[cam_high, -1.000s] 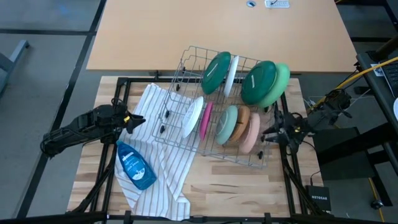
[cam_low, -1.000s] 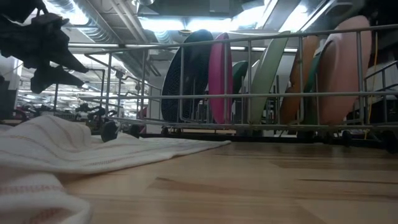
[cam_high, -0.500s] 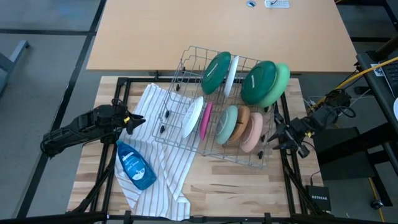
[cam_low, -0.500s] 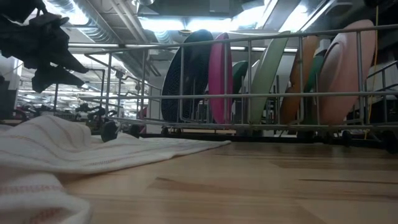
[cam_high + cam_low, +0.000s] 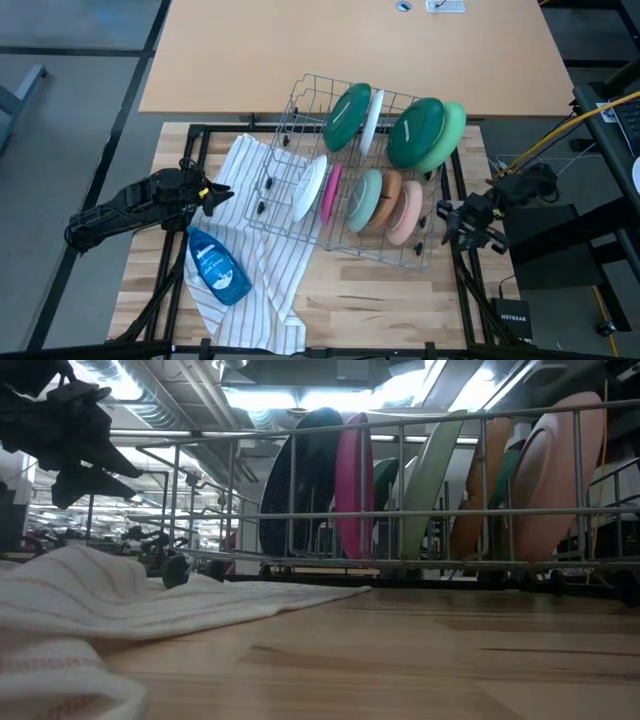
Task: Sort dishes
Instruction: Return to Home Position
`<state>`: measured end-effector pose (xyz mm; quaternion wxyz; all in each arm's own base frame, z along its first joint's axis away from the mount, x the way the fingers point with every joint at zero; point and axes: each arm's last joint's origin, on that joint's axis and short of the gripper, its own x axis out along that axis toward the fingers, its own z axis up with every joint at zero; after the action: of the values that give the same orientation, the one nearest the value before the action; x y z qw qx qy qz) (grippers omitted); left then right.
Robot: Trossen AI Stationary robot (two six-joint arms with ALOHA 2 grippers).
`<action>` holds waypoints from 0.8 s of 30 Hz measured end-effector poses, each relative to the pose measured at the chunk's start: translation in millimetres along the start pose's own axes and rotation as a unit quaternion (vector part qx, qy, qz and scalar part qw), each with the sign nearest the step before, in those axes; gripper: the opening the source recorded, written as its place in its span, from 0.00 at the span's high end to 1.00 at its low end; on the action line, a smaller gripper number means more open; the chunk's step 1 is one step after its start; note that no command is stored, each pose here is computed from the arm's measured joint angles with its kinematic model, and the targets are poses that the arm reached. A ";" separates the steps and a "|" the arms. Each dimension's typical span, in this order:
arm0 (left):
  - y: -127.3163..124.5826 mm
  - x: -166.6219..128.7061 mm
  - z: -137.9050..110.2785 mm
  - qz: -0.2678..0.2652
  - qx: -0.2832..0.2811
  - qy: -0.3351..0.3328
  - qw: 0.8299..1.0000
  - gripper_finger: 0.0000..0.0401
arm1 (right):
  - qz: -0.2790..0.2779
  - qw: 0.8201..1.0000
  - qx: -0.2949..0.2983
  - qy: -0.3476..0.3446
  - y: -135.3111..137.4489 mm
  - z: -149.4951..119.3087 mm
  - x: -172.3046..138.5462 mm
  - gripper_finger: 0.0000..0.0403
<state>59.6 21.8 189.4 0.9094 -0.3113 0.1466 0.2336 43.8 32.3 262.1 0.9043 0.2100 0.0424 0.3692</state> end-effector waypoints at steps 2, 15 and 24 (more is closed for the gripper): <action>0.0 0.1 0.0 0.000 0.000 0.000 1.000 0.56 | -0.011 1.000 -0.004 -0.001 -3.6 -1.8 1.4 0.60; 3.5 -0.3 -5.1 0.019 -0.002 0.027 0.999 0.56 | -0.047 0.996 0.040 0.071 -35.3 -40.5 12.4 0.60; 6.0 -0.7 -8.7 0.032 -0.002 0.046 0.998 0.56 | -0.066 0.993 0.060 0.081 -40.5 -48.0 13.6 0.60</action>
<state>54.9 20.2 180.1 0.8934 -0.3184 0.1977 0.2478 68.8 32.5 202.9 0.9059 0.2304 0.1513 0.3215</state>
